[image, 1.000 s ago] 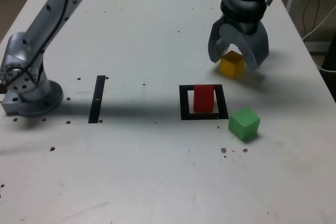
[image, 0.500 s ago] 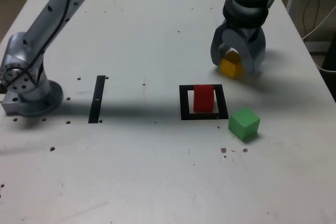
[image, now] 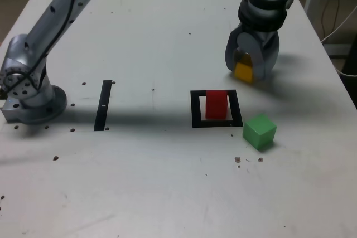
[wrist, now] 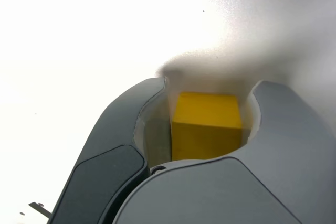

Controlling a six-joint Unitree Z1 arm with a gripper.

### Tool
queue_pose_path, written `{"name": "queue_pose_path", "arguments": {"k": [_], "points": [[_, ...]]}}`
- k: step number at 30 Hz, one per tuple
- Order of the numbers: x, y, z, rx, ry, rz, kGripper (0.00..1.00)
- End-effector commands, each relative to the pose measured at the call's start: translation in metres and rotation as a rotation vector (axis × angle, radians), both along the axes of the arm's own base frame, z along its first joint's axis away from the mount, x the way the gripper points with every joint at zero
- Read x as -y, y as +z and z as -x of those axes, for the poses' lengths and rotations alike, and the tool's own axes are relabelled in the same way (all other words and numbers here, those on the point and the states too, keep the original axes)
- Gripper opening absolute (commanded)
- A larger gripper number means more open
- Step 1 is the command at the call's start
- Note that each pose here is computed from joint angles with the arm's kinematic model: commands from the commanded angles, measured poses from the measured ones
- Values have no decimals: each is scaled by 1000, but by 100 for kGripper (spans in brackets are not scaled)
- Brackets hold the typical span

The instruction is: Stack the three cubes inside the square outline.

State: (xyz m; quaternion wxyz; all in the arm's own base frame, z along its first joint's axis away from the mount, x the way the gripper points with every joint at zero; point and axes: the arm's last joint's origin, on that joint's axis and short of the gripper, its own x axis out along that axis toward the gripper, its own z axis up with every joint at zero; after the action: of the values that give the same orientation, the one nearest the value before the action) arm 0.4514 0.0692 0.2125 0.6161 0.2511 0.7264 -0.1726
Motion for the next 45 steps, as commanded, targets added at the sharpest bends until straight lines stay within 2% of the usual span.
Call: {"name": "queue_pose_path", "arguments": {"k": [1,8,18,30,40,45], "points": [[0,-2,0,-8,0,-1,40],[1,4,3,0,7,-3,40],[4,37,29,33,56,-10,40],[16,60,69,43,203,10,40],[37,66,84,36,357,3,40],[49,66,85,42,409,9,40]]}}
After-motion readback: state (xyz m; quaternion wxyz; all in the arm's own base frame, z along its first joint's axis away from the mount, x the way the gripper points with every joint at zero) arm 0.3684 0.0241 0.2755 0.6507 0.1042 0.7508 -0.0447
